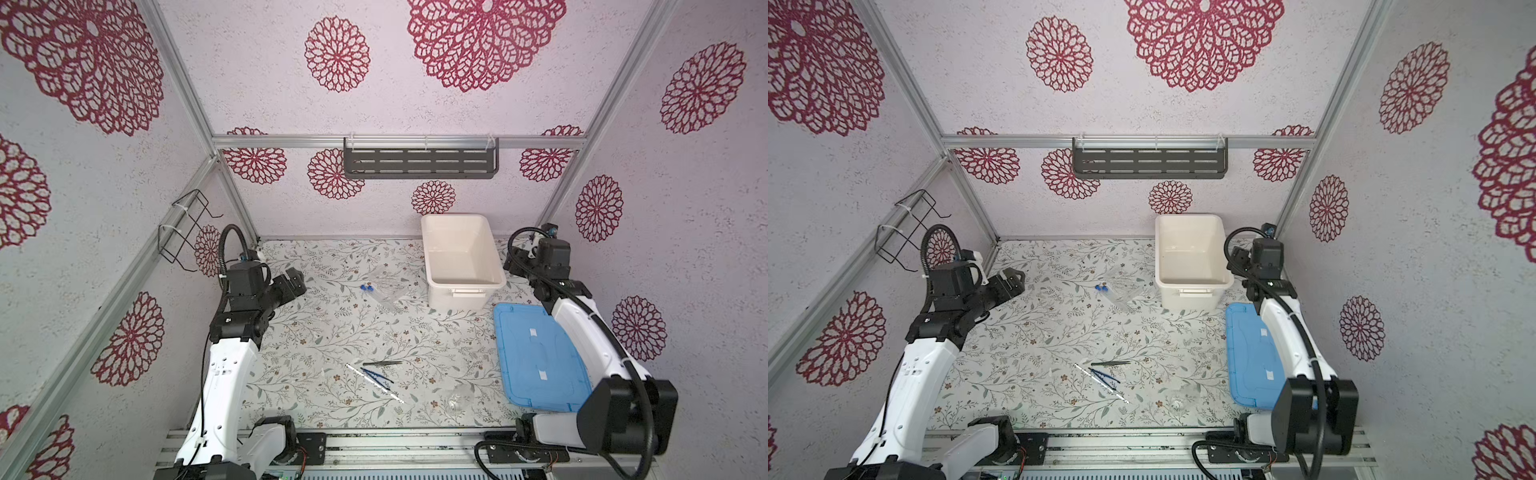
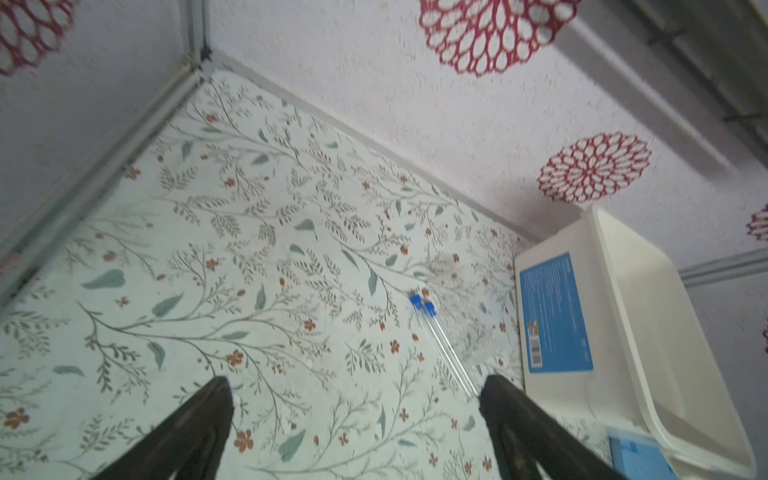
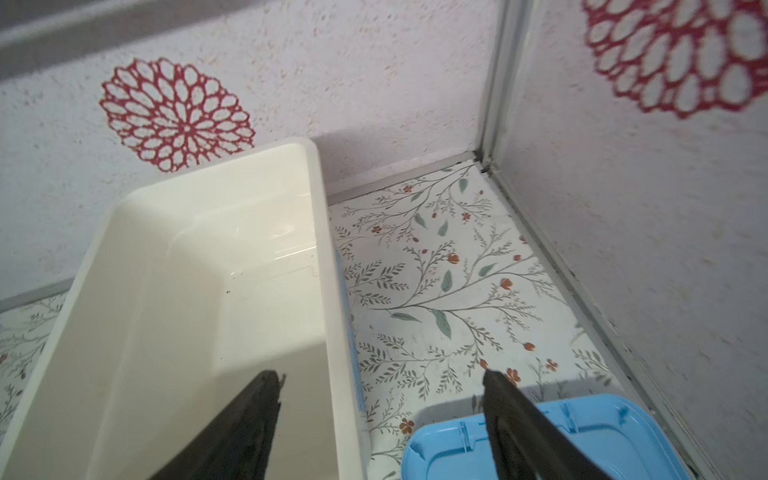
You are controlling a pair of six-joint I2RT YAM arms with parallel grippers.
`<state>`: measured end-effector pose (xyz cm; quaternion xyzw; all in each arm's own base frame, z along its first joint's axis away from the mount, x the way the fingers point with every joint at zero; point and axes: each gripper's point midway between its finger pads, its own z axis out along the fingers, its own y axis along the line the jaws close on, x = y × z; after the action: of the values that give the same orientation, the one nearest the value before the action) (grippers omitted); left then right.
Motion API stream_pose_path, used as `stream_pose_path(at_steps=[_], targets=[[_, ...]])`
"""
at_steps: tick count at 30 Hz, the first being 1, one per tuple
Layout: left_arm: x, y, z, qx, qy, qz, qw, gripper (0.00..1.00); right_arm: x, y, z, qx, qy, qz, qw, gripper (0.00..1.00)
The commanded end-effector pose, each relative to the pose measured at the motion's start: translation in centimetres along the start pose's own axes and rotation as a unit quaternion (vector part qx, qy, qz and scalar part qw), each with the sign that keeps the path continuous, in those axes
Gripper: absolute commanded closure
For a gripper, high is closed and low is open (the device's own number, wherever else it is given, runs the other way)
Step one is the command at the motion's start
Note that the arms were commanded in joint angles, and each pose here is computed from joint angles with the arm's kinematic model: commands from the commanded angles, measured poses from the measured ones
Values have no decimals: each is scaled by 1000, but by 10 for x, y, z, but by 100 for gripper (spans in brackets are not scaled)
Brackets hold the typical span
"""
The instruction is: Organize the chemistry lab equipment
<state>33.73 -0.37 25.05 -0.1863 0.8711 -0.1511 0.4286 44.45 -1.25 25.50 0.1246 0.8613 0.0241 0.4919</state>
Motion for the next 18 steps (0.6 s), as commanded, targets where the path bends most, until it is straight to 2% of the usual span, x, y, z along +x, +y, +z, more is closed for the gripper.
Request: stream_pose_path(at_steps=[1, 7, 13, 18], targets=[[37, -3, -1, 10, 72, 17, 997, 3, 24, 12, 13, -30, 97, -32, 994, 23], [44, -4, 1, 7, 94, 27, 995, 3, 34, 16, 44, -32, 161, -64, 984, 33], [50, -6, 3, 6, 101, 32, 994, 3, 51, 26, 56, -58, 208, -83, 973, 56], [51, -9, 4, 9, 100, 31, 994, 3, 58, 32, 53, -62, 219, -111, 967, 67]])
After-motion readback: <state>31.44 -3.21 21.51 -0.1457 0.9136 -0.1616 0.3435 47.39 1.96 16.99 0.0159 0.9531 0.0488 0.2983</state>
